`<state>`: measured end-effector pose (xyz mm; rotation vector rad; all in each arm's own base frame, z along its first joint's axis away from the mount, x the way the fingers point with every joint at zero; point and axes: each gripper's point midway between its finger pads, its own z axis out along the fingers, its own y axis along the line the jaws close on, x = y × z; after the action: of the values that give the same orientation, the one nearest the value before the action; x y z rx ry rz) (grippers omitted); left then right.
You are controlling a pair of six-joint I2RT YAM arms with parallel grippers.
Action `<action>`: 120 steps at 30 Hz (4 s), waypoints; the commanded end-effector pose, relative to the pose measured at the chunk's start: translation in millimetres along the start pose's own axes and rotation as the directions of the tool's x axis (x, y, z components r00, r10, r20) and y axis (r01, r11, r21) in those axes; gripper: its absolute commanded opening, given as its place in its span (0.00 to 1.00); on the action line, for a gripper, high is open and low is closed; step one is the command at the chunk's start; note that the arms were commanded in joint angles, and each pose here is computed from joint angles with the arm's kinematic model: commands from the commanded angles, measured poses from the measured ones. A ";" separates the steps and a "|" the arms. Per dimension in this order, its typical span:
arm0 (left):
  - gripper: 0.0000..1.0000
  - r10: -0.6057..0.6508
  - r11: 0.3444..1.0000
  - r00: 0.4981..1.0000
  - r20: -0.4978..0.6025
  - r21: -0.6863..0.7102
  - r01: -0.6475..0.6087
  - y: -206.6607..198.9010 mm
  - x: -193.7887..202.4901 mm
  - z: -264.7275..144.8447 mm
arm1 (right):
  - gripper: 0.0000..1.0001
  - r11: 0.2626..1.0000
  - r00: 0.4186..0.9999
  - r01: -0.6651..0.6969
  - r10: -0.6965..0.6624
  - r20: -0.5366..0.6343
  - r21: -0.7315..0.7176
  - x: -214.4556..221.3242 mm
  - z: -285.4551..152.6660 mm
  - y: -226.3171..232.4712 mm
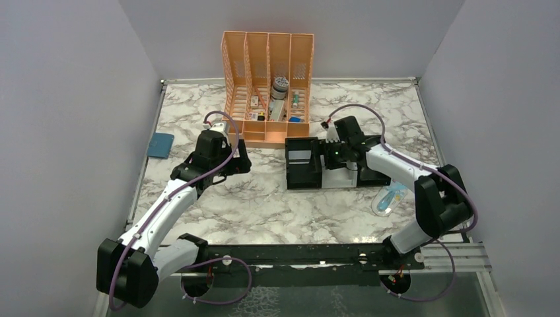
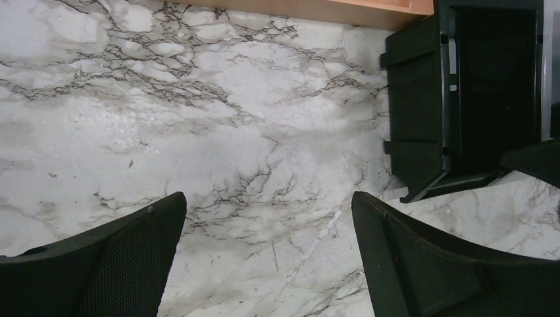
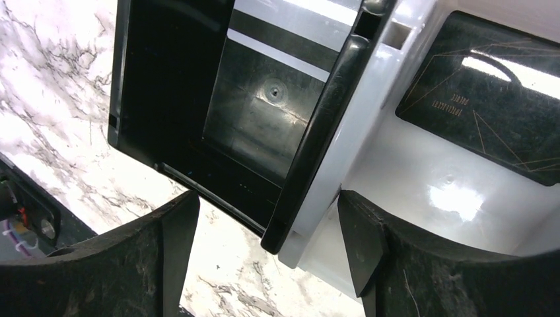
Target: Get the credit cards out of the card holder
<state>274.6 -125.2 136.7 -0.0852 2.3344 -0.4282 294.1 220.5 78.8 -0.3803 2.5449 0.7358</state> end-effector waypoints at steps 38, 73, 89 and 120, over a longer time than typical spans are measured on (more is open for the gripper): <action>0.98 0.000 0.998 1.000 0.016 -0.066 0.001 7.3 -10.1 11.3 | 0.61 0.879 0.916 0.399 -0.396 -0.065 0.261 -19.6 57.4 18.2; 0.99 -0.146 0.869 0.972 0.185 -0.445 0.216 116.0 -87.1 11.6 | 0.84 0.913 0.935 0.334 -0.352 0.037 0.233 -57.8 44.0 48.3; 0.99 -0.087 0.764 0.992 0.087 -0.633 0.122 237.0 -173.5 67.3 | 0.93 0.923 0.911 0.296 -0.351 0.218 0.247 -72.6 -30.8 64.3; 0.87 -0.302 0.768 0.945 -0.124 -0.619 0.164 336.1 -104.5 121.7 | 0.94 0.934 0.933 0.202 -0.275 0.232 0.296 -53.5 -46.1 47.3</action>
<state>471.8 212.9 36.4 -0.6853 2.4946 0.4460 305.5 242.5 161.1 -0.4837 2.2290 0.3282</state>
